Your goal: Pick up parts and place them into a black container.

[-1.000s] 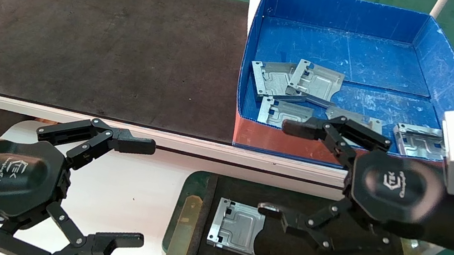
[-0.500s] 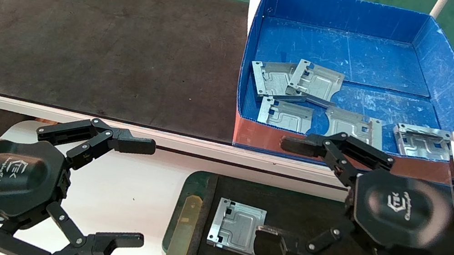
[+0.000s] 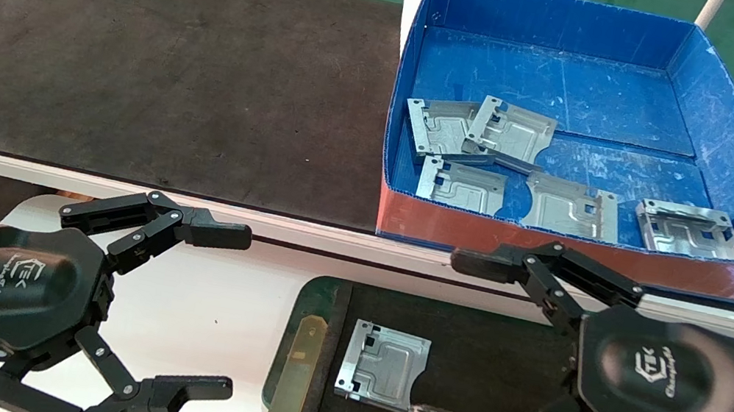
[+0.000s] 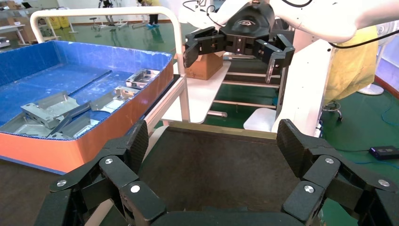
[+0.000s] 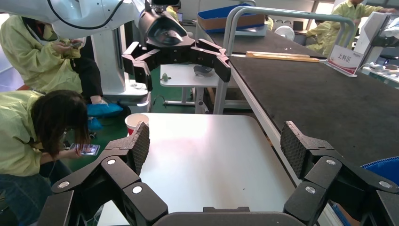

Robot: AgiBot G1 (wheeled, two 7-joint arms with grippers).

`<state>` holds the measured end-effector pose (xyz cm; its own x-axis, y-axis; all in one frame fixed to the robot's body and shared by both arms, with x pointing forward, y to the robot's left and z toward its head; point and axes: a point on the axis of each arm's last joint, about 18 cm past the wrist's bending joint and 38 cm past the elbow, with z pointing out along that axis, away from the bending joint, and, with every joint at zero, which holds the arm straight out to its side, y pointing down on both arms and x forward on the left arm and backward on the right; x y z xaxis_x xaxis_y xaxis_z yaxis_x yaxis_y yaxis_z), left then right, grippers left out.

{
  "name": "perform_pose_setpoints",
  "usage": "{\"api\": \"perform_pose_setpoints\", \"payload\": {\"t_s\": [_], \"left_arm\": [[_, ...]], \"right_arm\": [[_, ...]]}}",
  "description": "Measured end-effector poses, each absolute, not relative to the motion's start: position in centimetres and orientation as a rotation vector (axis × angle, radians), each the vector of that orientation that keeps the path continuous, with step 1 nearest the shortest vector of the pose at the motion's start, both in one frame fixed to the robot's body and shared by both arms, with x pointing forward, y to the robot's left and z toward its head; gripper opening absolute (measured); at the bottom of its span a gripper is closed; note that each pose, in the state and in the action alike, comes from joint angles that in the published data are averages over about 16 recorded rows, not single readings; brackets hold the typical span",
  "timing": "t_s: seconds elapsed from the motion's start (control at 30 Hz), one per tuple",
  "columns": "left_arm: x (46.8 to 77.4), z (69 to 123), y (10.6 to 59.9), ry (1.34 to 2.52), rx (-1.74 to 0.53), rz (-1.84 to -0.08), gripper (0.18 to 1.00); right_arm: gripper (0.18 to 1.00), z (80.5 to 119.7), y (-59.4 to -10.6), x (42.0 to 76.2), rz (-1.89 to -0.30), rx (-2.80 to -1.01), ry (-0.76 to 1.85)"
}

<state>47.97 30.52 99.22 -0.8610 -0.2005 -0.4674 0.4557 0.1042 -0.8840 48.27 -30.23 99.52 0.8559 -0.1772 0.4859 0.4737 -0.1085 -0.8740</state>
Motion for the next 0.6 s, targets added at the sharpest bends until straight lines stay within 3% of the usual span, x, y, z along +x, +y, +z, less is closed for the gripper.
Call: {"api": "perform_pose_setpoints", "payload": {"t_s": [0.6], "left_arm": [[47.98,99.22,30.53,1.910,0.248,-1.808,1.001]], "right_arm": [[1.000,99.14,-30.23,47.31,-0.554,-1.597,-0.230]]}}
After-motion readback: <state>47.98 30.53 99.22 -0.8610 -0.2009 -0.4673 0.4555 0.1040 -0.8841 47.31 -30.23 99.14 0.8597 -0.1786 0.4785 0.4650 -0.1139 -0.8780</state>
